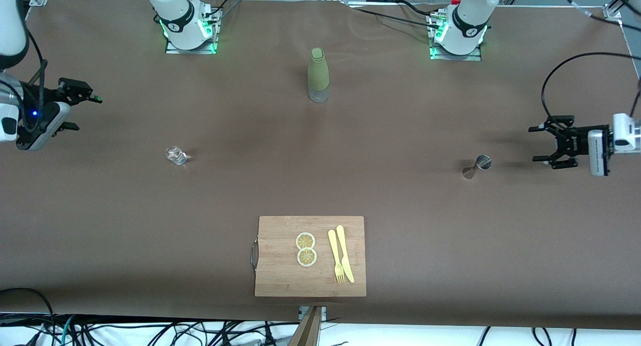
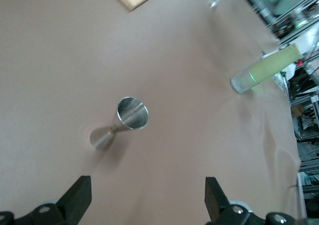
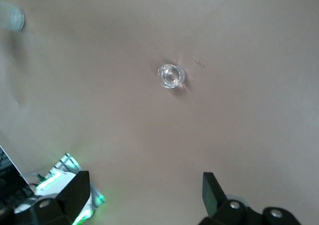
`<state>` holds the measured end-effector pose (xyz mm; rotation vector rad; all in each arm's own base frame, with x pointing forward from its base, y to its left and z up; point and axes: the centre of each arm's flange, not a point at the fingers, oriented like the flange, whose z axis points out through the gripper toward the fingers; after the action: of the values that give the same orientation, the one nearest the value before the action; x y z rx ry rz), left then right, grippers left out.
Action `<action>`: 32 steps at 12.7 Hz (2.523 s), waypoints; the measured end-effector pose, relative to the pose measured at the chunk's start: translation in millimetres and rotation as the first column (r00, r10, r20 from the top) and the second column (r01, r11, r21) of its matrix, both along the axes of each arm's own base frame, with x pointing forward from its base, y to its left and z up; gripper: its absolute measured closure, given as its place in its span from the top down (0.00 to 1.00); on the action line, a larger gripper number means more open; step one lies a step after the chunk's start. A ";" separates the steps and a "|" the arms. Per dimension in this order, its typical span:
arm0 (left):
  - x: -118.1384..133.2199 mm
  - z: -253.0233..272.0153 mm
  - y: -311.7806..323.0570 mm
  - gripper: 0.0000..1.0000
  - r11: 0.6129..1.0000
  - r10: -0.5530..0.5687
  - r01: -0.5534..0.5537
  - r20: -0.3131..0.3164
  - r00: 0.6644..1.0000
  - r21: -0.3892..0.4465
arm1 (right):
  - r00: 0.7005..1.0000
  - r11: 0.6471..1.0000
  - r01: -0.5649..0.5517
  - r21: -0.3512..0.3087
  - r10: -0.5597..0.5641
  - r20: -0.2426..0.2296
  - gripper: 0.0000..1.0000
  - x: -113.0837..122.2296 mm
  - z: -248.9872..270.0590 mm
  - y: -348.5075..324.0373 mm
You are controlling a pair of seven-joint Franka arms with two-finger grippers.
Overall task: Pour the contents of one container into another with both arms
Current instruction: 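Lower the left gripper to the steel jigger while the right gripper reaches the glass, then close the left gripper on the jigger while the right gripper grasps the glass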
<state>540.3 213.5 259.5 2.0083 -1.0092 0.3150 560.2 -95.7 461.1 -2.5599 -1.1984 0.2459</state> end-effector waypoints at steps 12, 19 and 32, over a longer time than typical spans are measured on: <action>-0.8 -167.1 -42.8 1.00 0.953 0.005 0.129 0.440 0.898 -0.274 | 0.896 0.701 -0.384 0.601 0.128 0.424 1.00 -18.4 -255.6 -91.7; 6.6 -162.6 -70.4 1.00 0.915 -0.016 0.229 0.537 0.844 -0.332 | 0.794 0.559 -0.519 0.647 0.035 0.606 1.00 -45.8 -354.7 -75.1; -13.4 -183.3 -78.5 0.88 0.887 -0.007 0.252 0.535 0.845 -0.388 | 0.753 0.438 -0.598 0.671 0.021 0.657 1.00 -48.7 -395.8 -17.2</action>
<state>526.8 135.1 76.2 1.4423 -1.2627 0.9676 511.5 -112.9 65.3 -1.4494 -1.4830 -0.9249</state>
